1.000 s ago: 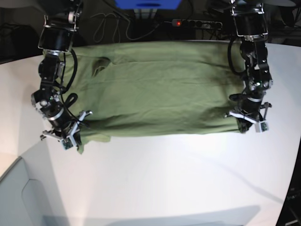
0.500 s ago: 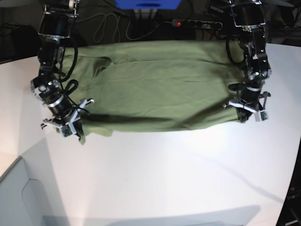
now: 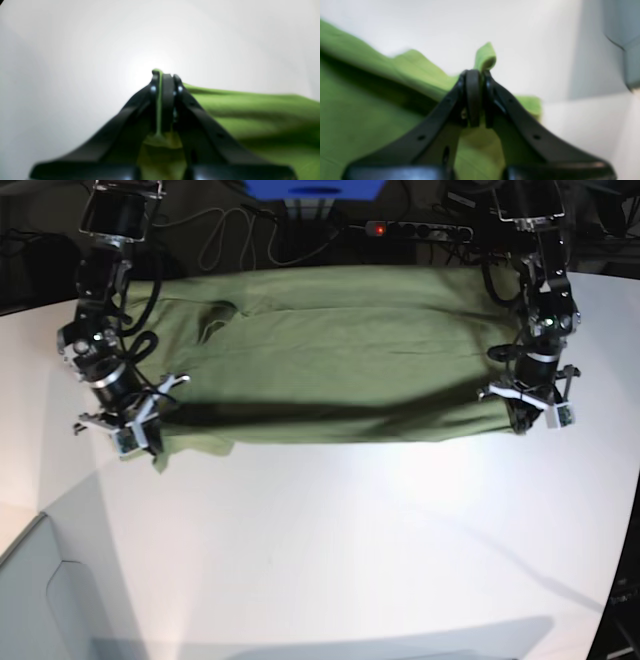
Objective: Fold the T-shirt properly
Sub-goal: 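Lift the hem and fold it toward the collar edge with both grippers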
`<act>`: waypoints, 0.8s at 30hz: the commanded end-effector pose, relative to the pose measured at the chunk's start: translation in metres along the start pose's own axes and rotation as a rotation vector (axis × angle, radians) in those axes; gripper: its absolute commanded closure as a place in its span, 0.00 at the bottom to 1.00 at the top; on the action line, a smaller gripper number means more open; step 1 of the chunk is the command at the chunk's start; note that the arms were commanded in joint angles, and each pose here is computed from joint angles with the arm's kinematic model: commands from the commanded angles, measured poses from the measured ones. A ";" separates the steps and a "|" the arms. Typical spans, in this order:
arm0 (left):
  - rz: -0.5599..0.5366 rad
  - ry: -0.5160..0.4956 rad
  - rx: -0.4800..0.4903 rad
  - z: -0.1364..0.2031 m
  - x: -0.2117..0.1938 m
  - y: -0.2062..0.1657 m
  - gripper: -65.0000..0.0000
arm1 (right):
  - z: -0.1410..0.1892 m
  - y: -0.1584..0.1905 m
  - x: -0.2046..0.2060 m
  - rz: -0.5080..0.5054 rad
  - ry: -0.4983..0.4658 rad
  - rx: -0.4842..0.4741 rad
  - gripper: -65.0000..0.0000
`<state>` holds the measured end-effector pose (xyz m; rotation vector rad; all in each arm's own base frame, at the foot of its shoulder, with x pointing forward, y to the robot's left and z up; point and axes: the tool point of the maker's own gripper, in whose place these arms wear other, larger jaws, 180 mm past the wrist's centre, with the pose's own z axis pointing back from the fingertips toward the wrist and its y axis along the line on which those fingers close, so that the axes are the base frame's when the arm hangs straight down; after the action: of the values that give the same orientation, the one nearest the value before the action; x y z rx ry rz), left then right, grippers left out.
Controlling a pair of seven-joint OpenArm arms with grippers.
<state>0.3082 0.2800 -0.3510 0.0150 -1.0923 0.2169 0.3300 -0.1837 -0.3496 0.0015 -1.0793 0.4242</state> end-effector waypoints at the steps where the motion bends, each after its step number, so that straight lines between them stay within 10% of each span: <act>1: -0.012 -0.049 0.010 0.004 0.015 0.006 1.00 | 0.003 -0.008 0.016 0.011 -0.057 -0.014 1.00; 24: 0.026 0.021 0.065 0.020 -0.021 0.024 1.00 | 0.023 0.011 -0.018 0.012 0.017 0.016 1.00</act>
<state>0.2689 0.2925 -0.3777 0.0394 -1.0115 0.2852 0.2920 -0.1836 -0.3705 0.0102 -1.0072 0.4321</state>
